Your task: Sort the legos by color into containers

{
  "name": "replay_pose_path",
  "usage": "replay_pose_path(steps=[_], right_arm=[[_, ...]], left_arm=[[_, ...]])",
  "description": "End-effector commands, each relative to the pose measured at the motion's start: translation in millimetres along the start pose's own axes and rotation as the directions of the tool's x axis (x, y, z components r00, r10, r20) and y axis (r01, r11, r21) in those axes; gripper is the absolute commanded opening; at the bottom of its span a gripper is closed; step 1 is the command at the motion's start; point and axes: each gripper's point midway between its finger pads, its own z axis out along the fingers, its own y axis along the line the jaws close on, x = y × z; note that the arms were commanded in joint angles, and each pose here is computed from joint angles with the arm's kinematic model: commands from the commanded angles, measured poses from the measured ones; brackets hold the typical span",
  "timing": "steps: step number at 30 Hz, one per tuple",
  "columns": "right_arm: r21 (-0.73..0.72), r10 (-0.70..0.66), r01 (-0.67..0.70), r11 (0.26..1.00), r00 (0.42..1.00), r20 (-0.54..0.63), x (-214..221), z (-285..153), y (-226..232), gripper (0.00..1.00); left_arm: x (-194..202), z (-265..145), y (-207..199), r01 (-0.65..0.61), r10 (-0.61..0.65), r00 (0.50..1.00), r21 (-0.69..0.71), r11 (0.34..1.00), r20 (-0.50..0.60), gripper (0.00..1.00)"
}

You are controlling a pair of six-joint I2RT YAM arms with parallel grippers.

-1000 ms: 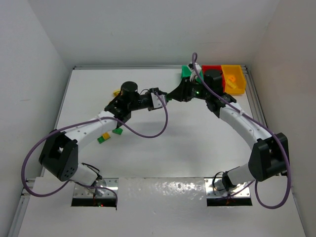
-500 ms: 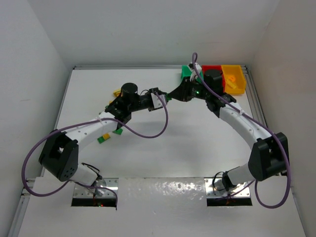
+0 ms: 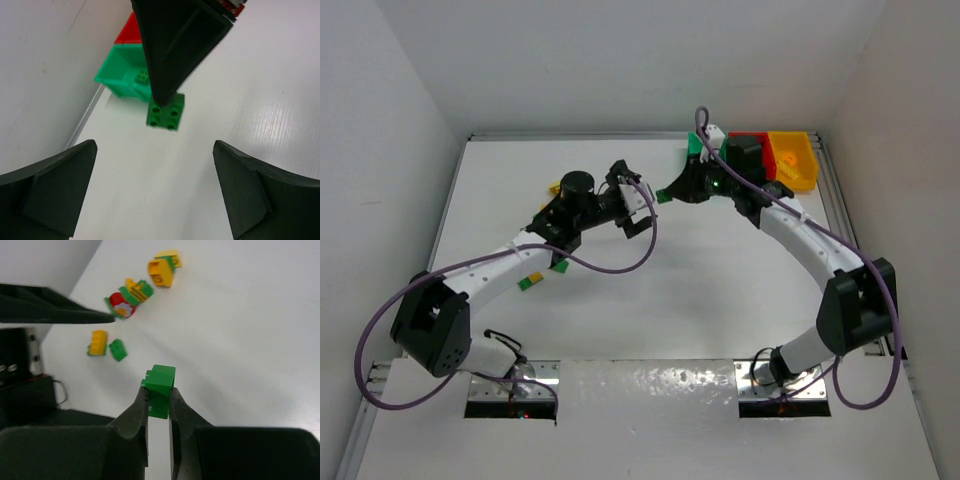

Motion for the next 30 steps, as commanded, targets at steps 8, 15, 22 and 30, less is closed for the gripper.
replay_pose_path(steps=[8,15,22,30], right_arm=[[0.669,-0.228,0.162,0.726,0.974,0.012,-111.1,1.0,-192.5,0.00],[0.780,-0.266,0.176,0.601,0.964,-0.012,-138.1,25.2,-269.2,0.00],[0.767,-0.245,0.150,0.624,0.969,0.010,-122.6,40.2,-285.0,0.14],[0.724,-0.251,0.166,0.670,0.968,0.010,-123.8,42.9,-272.4,0.52]], left_arm=[[46.5,-69.0,36.5,0.331,-0.473,0.855,-0.477,0.814,-0.212,1.00],[70.5,-113.4,24.3,0.362,-0.596,0.771,-0.614,0.701,-0.225,1.00],[110.7,-139.5,5.4,0.325,-0.645,0.681,-0.646,0.691,-0.347,0.97],[160.6,-163.7,-14.8,0.239,-0.589,0.540,-0.562,0.792,-0.601,0.69]])
